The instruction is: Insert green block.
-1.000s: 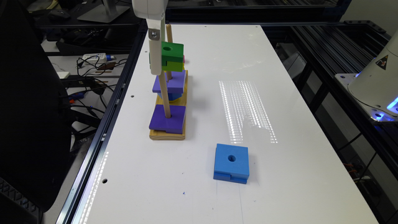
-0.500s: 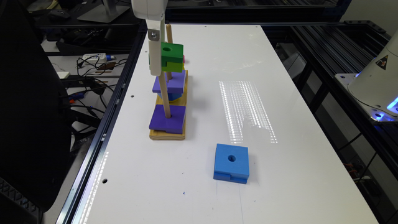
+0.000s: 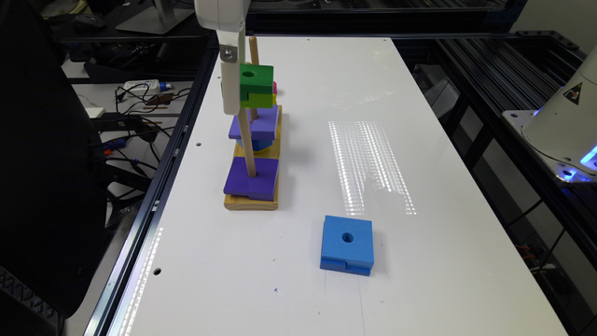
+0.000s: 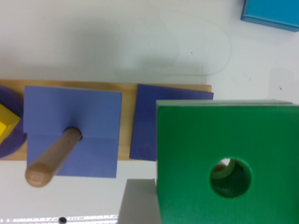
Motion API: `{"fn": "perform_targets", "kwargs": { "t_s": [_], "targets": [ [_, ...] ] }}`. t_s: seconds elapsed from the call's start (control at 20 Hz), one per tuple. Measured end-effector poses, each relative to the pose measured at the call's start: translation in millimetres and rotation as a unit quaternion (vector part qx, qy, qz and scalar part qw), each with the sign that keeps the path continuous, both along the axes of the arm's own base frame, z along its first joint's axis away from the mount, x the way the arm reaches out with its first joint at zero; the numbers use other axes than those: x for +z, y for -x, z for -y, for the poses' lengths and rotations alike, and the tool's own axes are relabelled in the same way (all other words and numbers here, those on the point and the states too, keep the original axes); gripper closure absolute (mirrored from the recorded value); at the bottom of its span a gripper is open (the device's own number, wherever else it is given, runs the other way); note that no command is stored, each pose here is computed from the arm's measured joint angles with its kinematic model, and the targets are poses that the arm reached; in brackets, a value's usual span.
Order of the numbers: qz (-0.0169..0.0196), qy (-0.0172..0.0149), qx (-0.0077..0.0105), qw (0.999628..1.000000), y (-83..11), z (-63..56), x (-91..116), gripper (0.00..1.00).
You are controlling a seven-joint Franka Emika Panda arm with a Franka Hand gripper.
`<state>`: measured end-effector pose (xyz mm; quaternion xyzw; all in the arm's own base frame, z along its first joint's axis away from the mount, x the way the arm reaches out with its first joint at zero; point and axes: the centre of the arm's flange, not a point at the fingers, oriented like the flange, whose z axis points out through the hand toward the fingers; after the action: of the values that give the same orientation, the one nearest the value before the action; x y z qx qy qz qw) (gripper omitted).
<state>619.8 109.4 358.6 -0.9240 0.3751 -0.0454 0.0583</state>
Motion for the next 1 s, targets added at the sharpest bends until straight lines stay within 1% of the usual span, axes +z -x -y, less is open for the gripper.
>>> {"fn": "perform_targets", "kwargs": {
  "t_s": [0.2, 0.35, 1.0],
  "targets": [
    [0.0014, -0.0031, 0.0002, 0.999994, -6.2, -0.9, -1.4, 1.00],
    [0.0016, -0.0040, 0.0004, 0.999991, -8.5, -1.1, -2.5, 1.00],
    [0.0014, -0.0038, 0.0009, 0.999992, -9.2, -1.1, -3.3, 1.00]
  ]
}}
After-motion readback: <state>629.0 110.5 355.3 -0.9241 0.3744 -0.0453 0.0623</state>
